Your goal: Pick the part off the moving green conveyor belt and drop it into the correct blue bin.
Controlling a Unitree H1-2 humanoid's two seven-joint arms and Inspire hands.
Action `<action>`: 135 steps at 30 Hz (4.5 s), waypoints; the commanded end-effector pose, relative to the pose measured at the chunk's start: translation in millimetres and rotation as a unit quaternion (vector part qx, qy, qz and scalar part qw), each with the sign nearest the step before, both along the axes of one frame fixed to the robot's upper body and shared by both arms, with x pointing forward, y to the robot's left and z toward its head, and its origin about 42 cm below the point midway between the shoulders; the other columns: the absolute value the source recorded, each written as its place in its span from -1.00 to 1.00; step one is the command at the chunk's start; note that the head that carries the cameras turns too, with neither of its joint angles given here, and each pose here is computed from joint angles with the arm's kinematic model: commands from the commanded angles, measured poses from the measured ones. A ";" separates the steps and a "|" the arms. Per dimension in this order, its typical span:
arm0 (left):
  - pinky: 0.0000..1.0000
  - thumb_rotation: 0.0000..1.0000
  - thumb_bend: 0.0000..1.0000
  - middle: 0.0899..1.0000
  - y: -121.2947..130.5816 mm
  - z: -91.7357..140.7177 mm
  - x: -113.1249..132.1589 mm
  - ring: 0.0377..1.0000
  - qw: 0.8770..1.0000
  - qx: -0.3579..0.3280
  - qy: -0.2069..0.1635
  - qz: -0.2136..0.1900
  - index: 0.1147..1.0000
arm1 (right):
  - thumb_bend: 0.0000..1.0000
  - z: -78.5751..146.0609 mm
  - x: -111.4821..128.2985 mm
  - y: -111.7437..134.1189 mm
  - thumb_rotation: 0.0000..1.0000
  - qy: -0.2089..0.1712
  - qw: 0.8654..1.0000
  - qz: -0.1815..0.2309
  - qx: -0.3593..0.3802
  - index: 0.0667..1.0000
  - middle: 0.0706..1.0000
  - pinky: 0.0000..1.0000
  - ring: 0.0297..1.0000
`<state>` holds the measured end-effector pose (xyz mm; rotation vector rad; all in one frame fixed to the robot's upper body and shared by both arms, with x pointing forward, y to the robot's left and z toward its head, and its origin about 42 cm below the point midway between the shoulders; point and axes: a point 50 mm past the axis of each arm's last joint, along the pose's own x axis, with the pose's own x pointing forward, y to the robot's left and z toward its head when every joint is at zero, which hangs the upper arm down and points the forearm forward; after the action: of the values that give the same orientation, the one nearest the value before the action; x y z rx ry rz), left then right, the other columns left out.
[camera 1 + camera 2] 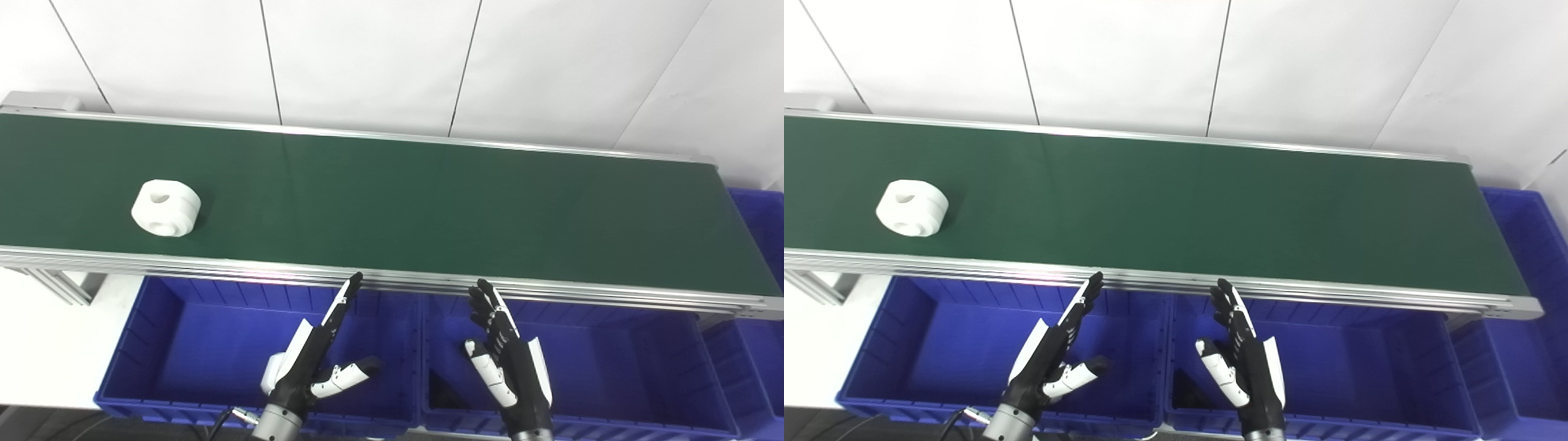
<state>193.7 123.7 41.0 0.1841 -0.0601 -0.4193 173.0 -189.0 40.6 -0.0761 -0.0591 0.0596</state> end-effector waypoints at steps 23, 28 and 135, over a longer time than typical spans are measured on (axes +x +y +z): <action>1.00 0.62 0.48 1.00 -6.0 12.4 4.9 1.00 0.999 -0.008 -0.036 -0.008 1.00 | 0.43 8.7 2.5 0.1 0.52 -0.041 0.999 0.003 0.000 0.93 0.83 0.79 0.85; 1.00 0.60 0.48 1.00 -6.2 13.1 3.9 1.00 0.999 -0.015 -0.033 -0.007 1.00 | 0.42 8.6 2.7 -0.1 0.52 -0.042 0.999 0.005 -0.001 0.93 0.83 0.81 0.85; 0.79 -0.34 0.63 1.00 26.3 109.7 231.1 0.95 0.928 0.322 -0.171 -0.075 1.00 | 0.44 -6.1 20.7 -9.2 0.55 -0.027 1.000 -0.006 -0.008 0.89 0.80 0.77 0.82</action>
<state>411.7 156.6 126.4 0.8935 -0.2093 -0.5661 188.6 -199.7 19.7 -0.1178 -0.0131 0.0519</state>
